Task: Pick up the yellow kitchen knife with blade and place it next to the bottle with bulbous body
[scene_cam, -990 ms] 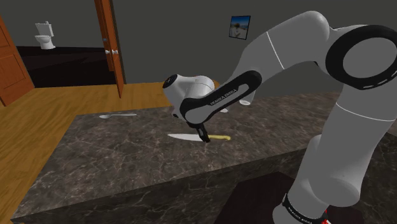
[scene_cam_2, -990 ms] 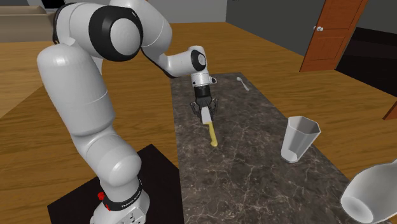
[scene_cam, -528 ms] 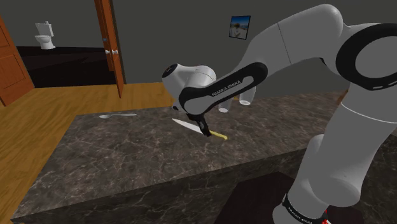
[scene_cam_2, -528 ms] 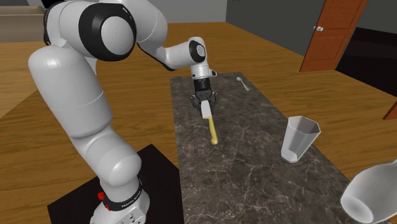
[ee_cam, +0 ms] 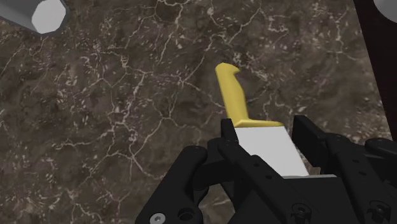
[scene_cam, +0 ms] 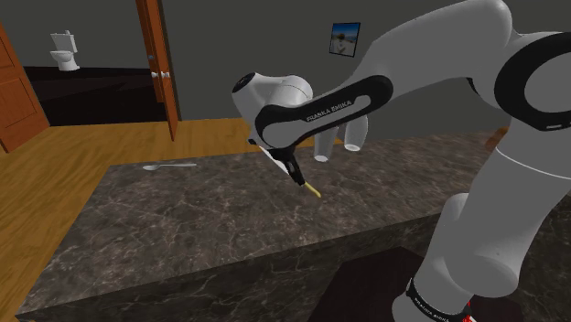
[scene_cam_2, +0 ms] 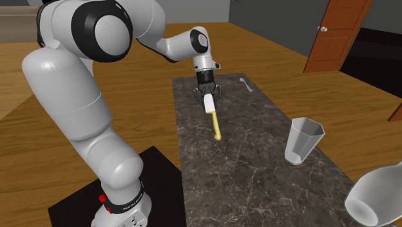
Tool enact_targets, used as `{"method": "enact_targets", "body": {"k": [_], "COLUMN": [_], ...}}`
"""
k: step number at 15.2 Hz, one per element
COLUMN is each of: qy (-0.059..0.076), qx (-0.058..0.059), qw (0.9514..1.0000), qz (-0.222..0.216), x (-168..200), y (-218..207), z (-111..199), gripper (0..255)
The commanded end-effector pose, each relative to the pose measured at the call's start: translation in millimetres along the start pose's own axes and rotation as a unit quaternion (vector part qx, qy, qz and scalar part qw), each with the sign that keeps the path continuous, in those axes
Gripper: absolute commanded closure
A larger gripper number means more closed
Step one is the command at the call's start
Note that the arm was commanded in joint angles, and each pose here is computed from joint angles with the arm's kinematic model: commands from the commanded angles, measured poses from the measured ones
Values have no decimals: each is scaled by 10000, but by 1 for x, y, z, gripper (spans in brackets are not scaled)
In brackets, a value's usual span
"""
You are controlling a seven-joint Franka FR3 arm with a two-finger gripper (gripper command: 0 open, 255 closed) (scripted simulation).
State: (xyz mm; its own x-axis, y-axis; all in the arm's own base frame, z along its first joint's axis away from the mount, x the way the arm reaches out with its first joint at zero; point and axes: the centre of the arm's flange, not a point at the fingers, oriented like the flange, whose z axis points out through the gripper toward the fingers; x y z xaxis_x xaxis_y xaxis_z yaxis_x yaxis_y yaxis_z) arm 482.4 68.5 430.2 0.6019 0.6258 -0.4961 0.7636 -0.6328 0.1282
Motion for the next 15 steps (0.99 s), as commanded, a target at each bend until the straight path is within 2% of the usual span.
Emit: {"method": "enact_targets", "body": {"k": [1,15], "qy": [-1,-1], "qx": [1,1], "qw": [10000,10000], "qz": [-1,-1], "x": [-5,-42], "y": [1,11], "z": [-9,-73], "gripper": [255,255]}}
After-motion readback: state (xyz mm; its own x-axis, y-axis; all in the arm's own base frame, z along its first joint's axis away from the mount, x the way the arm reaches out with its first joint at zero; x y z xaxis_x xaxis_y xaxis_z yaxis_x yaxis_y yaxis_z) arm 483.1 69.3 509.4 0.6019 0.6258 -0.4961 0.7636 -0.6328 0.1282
